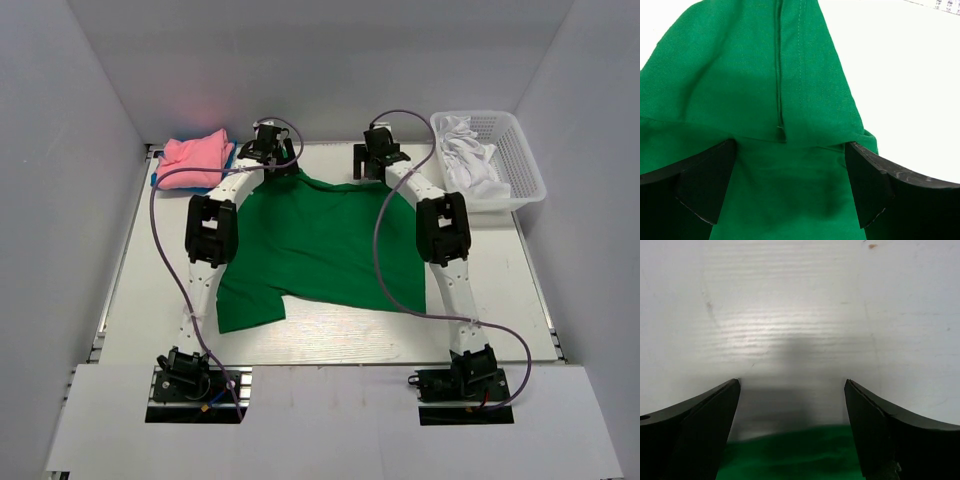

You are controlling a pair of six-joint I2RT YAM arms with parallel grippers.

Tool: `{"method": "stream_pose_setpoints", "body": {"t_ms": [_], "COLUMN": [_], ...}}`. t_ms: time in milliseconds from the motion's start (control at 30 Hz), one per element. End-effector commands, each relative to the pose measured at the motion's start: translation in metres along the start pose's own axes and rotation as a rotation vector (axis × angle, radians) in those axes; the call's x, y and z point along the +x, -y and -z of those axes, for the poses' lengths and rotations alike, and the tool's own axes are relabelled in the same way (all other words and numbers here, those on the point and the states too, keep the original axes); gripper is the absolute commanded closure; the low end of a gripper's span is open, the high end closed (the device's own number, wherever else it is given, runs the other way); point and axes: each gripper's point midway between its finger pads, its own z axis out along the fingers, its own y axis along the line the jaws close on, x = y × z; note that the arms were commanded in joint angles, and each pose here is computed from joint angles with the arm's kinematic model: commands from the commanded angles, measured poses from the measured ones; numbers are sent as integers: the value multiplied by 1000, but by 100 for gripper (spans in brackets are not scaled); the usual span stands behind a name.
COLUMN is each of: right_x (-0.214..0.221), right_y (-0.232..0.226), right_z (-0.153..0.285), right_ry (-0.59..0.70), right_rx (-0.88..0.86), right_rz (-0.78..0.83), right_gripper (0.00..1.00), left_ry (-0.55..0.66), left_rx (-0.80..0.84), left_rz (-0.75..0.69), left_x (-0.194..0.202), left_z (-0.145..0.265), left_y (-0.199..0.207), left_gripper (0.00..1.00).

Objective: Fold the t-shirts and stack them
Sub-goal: Flatten out the tshirt

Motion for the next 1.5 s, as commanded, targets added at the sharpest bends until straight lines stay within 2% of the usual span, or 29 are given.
{"method": "stream_pose_setpoints", "body": {"t_ms": [0,100,167,200,267,300,400,433,467,500,567,633,667,767,800,833,867,1033,1300,1467], "right_x": [-56,-85,-88,-101,-110,-107,-96,-77,-72,-41,-36,2,11,61,72,79,92,115,115,117], "right_y": [21,8,0,-18,-26,-40,-44,-41,-37,-33,-27,-16,-10,2,3,5,8,13,35,47], "right_z": [-4,9,24,45,80,90,125,127,149,145,166,181,184,195,199,199,198,175,122,90], "right_ry": [190,243,240,267,279,268,200,138,122,52,44,-34,-49,-141,-166,-185,-215,-287,-355,-391], "right_rx": [58,-51,-98,-186,-240,-309,-342,-331,-332,-323,-314,-294,-277,-237,-243,-233,-223,-182,-93,-93], "right_rz": [-133,-113,-11,24,83,101,107,72,56,50,-51,-128,-141,-148,-159,-164,-164,-161,-190,-149], "right_gripper": [10,10,10,10,10,10,10,10,10,10,10,10,10,10,10,10,10,10,10,10], "left_ry": [-95,-104,-80,-86,-62,-47,3,38,46,31,38,17,-19,-53,-107,-72,-91,-121,-159,-220], "left_rx": [-30,-79,-117,-132,-121,-114,-76,-59,-55,-63,-73,-96,-127,-132,-165,-149,-174,-171,-161,-246], "left_rz": [19,3,21,28,43,46,35,41,32,16,8,-8,-16,-33,-36,-29,-35,-39,-31,-54], "left_x": [26,30,21,21,9,1,-19,-36,-40,-32,-32,-23,-4,13,40,36,53,62,66,76], "left_z": [7,8,11,14,18,24,47,68,77,82,99,122,122,147,145,152,150,136,98,81], "left_y": [-9,-19,-23,-25,-20,-17,-10,-5,-5,-9,-9,-19,-31,-41,-60,-59,-69,-68,-60,-72], "left_gripper": [0,0,0,0,0,0,0,0,0,0,0,0,0,0,0,0,0,0,0,0]}}
